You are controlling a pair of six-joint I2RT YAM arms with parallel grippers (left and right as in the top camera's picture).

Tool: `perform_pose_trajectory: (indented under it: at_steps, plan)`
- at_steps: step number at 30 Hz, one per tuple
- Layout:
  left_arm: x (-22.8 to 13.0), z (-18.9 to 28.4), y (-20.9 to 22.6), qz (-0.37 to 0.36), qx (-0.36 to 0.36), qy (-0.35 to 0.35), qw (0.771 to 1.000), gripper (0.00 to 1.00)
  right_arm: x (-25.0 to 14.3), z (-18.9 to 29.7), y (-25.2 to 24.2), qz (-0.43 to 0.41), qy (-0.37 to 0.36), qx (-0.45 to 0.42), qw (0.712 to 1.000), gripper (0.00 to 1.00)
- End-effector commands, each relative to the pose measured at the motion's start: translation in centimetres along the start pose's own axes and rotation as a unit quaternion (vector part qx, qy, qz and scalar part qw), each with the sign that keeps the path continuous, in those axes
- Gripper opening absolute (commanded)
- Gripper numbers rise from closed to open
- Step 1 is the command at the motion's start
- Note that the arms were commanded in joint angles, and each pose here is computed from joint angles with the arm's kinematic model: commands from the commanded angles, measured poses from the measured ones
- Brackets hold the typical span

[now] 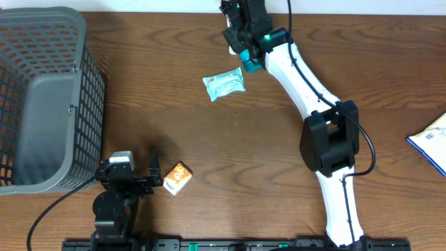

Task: Scan the item barcode

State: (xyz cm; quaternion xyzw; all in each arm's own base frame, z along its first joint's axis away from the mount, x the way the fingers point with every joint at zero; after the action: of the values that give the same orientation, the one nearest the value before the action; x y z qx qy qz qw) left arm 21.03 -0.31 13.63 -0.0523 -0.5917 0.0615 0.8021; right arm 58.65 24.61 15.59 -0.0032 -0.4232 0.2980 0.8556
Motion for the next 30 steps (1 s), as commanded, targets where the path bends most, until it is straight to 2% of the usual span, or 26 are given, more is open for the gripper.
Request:
perform_pose_trajectory:
  at_steps: [1, 8, 17, 30]
  plan:
    - [-1.0, -0.3, 0.3, -0.005, 0.006, 0.013, 1.000, 0.98, 1.6, 0.1, -1.2, 0.030, -0.030, -0.021, 0.999, 0.48]
    - [-1.0, -0.3, 0.3, -0.005, 0.006, 0.013, 1.000, 0.98, 3.5, -0.5, -2.9, 0.038, -0.084, -0.048, 0.995, 0.47]
    - [-1.0, -0.3, 0.3, -0.005, 0.006, 0.013, 1.000, 0.98, 1.8, -3.1, -3.3, 0.056, -0.079, -0.055, 0.994, 0.47]
    - [-1.0, -0.3, 0.3, -0.005, 0.006, 0.013, 1.000, 0.98, 3.3, -2.8, -3.9, 0.053, -0.104, -0.064, 0.991, 0.47]
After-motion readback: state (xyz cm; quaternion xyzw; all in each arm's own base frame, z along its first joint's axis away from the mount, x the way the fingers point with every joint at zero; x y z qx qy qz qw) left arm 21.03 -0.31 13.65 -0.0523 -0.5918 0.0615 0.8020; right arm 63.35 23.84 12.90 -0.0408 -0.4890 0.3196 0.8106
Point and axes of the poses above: each gripper's point midway between its finger pads, its own z axis back along the fingers, its own y axis along the line the jaws close on, x = y × z, the point moved 2 cm from there along z, back along the fingers, and after that the axes turned 3 degrees about z, right-handed, at the moved point
